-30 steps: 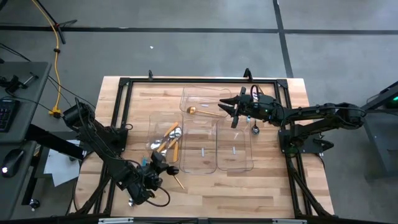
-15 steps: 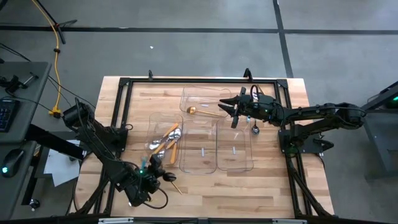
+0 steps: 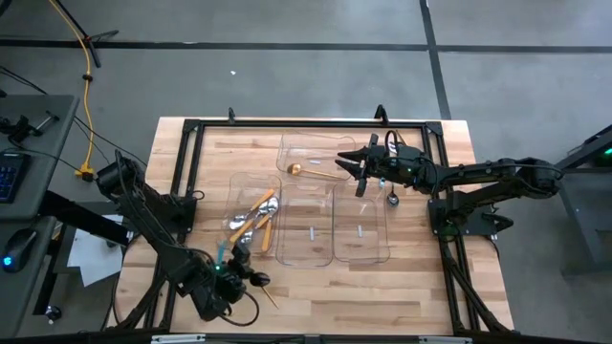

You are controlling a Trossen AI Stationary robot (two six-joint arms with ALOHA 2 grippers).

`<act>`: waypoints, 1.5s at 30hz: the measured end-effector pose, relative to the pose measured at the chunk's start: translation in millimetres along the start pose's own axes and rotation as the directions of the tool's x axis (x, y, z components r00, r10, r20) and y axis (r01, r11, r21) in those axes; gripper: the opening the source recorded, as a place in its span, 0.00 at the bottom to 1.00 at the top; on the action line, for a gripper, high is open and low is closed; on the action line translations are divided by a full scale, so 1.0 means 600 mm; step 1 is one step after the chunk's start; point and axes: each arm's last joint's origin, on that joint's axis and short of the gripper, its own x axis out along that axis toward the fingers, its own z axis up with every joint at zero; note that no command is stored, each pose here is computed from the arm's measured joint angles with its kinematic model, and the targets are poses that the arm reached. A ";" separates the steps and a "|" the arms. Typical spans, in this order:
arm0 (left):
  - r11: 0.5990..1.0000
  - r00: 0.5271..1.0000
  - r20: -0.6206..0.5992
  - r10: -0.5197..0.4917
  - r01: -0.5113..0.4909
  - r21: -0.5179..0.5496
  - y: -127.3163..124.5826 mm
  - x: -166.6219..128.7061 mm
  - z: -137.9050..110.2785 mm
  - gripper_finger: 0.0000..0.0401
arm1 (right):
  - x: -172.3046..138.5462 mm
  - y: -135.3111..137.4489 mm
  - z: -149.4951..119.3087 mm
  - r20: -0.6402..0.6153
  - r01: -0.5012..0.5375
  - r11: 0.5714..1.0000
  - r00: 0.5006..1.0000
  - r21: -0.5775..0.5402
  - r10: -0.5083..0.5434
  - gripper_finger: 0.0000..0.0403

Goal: Sort silverware by color (type)
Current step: Put the gold spoon into the top transparent bin

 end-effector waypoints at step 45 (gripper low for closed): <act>0.964 0.981 -0.017 0.191 -0.184 0.194 0.101 -0.039 0.042 0.00 | 0.000 0.000 0.000 0.001 0.000 1.000 1.000 -0.004 0.000 0.23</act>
